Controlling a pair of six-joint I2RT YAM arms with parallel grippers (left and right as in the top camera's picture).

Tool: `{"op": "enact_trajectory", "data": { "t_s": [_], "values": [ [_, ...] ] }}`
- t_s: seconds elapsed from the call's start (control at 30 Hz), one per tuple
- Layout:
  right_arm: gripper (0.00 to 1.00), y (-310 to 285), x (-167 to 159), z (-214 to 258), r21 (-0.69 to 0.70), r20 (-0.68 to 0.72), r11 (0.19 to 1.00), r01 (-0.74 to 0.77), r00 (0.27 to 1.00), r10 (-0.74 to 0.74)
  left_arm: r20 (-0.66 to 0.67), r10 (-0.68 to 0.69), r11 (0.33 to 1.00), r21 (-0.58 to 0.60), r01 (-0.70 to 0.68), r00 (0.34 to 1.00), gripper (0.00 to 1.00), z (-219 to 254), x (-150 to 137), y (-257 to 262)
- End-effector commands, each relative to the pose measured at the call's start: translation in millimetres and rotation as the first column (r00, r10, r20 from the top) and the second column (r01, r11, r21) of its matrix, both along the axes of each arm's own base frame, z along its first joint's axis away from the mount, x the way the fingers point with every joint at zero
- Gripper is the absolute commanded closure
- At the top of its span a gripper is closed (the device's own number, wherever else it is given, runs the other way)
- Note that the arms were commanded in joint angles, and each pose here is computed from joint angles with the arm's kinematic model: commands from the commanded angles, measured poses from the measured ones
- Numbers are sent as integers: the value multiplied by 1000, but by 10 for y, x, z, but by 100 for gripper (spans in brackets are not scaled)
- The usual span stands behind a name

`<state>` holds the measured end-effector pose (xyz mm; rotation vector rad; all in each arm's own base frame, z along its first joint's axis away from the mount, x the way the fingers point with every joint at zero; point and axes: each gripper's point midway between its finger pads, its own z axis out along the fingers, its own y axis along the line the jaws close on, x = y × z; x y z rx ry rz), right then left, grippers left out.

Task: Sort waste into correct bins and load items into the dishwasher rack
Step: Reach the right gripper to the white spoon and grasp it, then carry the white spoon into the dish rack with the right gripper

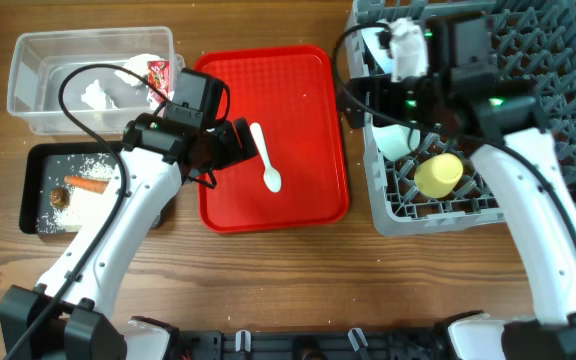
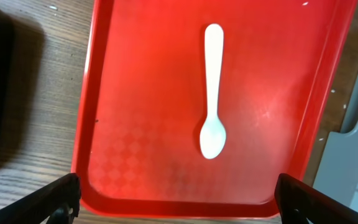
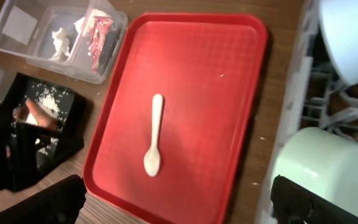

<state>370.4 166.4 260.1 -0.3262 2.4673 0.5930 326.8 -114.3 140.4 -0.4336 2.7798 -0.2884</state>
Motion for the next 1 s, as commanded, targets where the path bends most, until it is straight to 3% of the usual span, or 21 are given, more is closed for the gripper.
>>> {"op": "enact_trajectory", "data": {
  "t_s": [0.0, 0.03, 0.07, 0.33, 0.5, 0.67, 0.97],
  "values": [
    [2, 222, 55, -250, 20, -76, 1000, -8, 997, 9, 43, -14, 1000, -7, 14, 999, 0, 131, 64, 46],
    [3, 304, 72, -354, 22, -104, 1000, -9, 995, 11, 47, -11, 1000, -3, 12, 999, 1, 134, 80, 78],
    [12, 601, 101, -609, 27, -149, 999, -46, 988, 49, 57, 5, 1000, 23, -6, 998, 0, 141, 117, 207],
    [24, 1291, -40, -1541, -29, -295, 987, -158, 945, 143, 99, 242, 970, 11, -244, 965, 0, 326, 169, 1032],
    [26, 1388, -165, -2068, -131, -361, 972, -197, 922, 139, 98, 343, 938, 11, -346, 934, 0, 323, 163, 1398],
    [34, 1538, -193, -2111, -79, -356, 964, -253, 911, 209, 98, 362, 931, 11, -365, 927, 0, 323, 156, 1469],
    [35, 1406, -234, -2461, -213, -358, 906, -365, 892, 275, 98, 362, 931, 11, -365, 927, 0, 323, 156, 1469]
  ]
}}
